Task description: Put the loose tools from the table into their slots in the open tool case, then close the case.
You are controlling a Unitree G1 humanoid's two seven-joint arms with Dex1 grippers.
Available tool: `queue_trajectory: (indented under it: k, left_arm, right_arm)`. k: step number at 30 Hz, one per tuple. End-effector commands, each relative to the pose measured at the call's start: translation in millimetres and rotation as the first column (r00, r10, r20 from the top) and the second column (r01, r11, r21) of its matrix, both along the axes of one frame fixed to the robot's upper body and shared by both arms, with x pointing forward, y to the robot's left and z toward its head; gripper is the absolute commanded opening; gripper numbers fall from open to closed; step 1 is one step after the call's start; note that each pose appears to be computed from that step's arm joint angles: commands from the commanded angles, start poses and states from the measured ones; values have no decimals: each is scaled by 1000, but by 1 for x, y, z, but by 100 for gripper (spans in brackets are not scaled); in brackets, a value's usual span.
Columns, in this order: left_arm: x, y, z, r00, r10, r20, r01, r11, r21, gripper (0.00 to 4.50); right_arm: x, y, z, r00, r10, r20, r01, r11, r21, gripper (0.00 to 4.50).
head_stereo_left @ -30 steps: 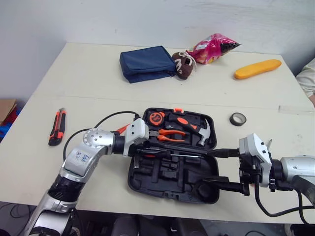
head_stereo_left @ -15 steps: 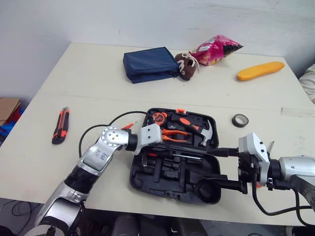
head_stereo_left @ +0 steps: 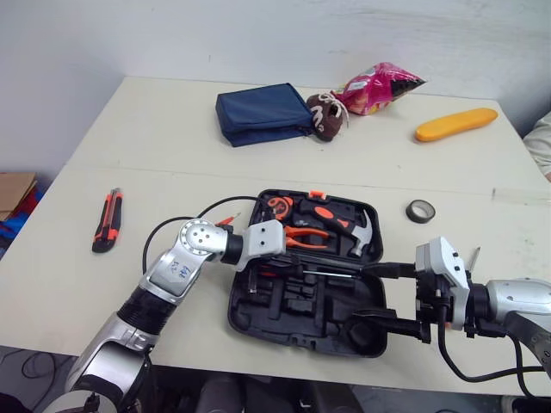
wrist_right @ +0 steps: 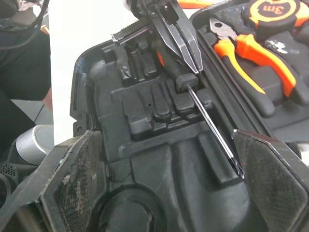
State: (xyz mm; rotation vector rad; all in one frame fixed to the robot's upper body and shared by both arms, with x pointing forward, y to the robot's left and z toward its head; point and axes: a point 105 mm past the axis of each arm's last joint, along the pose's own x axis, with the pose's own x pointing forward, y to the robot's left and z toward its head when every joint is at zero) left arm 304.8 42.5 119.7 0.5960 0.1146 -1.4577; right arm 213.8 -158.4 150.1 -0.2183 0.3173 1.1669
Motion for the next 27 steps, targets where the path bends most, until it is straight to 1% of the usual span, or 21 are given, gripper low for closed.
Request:
queue_trajectory:
  k: [1, 3, 11, 15, 17, 20, 25, 27]
  left_arm:
    - [-4, -3, 2, 996, -10, -88, 4, 998, -66, 4]
    - [-10, -3, 3, 994, -41, -101, 33, 997, -73, 4]
    - [-12, -1, -9, 995, -30, -94, 28, 999, -27, 4]
    - [-4, -2, -1, 998, 4, -68, -8, 998, -61, 4]
    - [-4, -5, 7, 997, -7, -76, -1, 995, -101, 4]
    - [-12, -7, 14, 995, -48, -92, 35, 989, -142, 4]
    - [-14, -5, 11, 994, -43, -99, 30, 992, -125, 4]
    - [-13, -3, 5, 995, -31, -97, 21, 994, -103, 4]
  right_arm:
    - [-2, 4, 6, 999, 13, 46, -13, 1000, 3, 450]
    - [-1, 3, 6, 999, 14, 47, -14, 1000, 0, 450]
    - [0, 4, 5, 999, 21, 45, -21, 1000, -2, 450]
    - [0, 4, 5, 999, 24, 41, -24, 1000, -2, 450]
    - [0, 4, 4, 999, 30, 38, -29, 1000, -6, 450]
    - [1, 5, 4, 999, 31, 40, -31, 1000, -3, 450]
    - [2, 6, 4, 999, 33, 42, -33, 999, -1, 450]
    - [1, 7, 4, 999, 35, 40, -35, 999, 0, 450]
